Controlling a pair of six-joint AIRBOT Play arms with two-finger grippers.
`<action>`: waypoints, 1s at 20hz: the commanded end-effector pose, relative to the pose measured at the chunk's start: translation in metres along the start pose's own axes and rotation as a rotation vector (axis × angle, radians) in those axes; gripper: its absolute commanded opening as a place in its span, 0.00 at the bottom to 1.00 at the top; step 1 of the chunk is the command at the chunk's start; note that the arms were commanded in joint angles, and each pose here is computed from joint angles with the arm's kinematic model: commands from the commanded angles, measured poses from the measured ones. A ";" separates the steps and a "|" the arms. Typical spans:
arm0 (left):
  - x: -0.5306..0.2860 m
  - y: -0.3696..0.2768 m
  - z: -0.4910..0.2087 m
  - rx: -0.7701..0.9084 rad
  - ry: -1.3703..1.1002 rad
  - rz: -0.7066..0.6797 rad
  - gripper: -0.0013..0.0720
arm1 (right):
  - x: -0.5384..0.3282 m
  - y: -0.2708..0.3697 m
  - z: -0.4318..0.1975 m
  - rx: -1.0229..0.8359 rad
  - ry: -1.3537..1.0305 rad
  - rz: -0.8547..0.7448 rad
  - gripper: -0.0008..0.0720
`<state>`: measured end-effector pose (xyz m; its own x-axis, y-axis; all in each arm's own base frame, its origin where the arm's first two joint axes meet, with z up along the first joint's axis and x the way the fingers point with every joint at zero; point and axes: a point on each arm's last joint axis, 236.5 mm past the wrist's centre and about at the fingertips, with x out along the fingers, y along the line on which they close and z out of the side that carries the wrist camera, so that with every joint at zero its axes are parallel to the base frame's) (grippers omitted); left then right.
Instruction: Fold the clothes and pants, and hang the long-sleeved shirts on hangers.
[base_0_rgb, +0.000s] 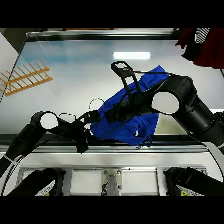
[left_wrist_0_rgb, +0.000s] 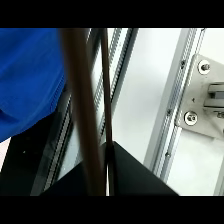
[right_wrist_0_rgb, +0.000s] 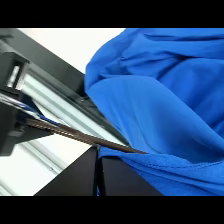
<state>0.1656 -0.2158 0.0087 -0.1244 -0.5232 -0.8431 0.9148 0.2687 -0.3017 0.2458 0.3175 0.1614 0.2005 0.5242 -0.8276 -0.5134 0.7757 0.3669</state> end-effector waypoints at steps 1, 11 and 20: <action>0.000 0.000 0.000 0.001 0.001 -0.002 0.03 | 0.004 0.007 0.002 -0.002 -0.001 0.027 0.02; 0.000 -0.001 -0.001 0.001 0.002 -0.003 0.03 | -0.013 0.002 -0.004 -0.039 -0.009 0.003 0.90; 0.000 -0.001 -0.001 0.002 0.003 -0.003 0.03 | -0.070 -0.029 -0.018 -0.026 0.008 0.064 0.89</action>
<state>0.1639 -0.2155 0.0087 -0.1313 -0.5214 -0.8432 0.9161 0.2611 -0.3042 0.2357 0.2702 0.1893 0.1912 0.5346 -0.8232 -0.5288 0.7626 0.3724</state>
